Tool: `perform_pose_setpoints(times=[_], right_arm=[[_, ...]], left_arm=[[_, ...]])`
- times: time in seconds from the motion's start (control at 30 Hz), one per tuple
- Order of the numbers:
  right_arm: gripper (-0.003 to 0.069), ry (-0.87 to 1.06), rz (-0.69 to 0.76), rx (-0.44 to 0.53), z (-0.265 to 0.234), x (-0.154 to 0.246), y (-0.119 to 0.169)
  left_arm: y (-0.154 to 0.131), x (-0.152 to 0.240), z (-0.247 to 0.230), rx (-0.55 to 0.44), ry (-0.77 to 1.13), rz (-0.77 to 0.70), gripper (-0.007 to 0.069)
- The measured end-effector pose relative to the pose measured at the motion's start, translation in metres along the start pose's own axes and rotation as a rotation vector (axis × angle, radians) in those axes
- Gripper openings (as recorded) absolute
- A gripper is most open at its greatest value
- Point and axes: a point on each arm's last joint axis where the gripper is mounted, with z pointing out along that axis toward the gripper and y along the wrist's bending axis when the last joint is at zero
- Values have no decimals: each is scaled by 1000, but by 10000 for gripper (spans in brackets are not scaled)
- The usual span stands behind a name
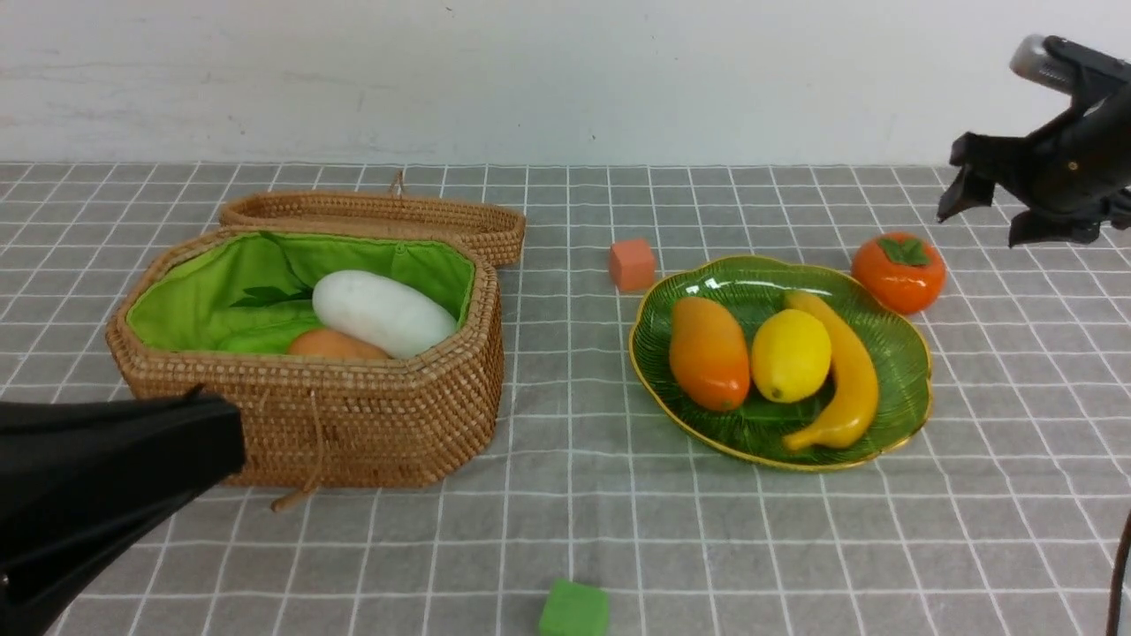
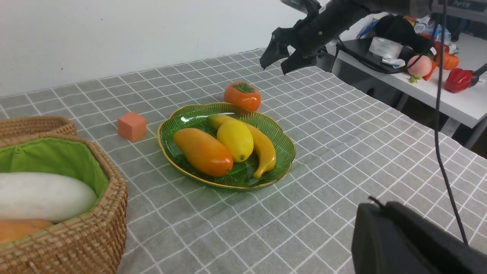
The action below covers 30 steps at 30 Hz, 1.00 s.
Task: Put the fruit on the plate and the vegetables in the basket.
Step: Grab a tomato with your right arm and place it on the plate on the right.
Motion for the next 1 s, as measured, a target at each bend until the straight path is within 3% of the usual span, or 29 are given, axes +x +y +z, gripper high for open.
perform_pose_setpoints(times=[0.13,0.33,1.0], right_arm=[[590,16,61,-58,30,-4,-20],[599,75,100,-60,60,5,-39],[595,46,156,-100,83,12,-35]], left_arm=[[0,0,0,0,0,0,-7],[0,0,0,0,-3,0,-7],[0,-2,2,1,-25,3,-7]])
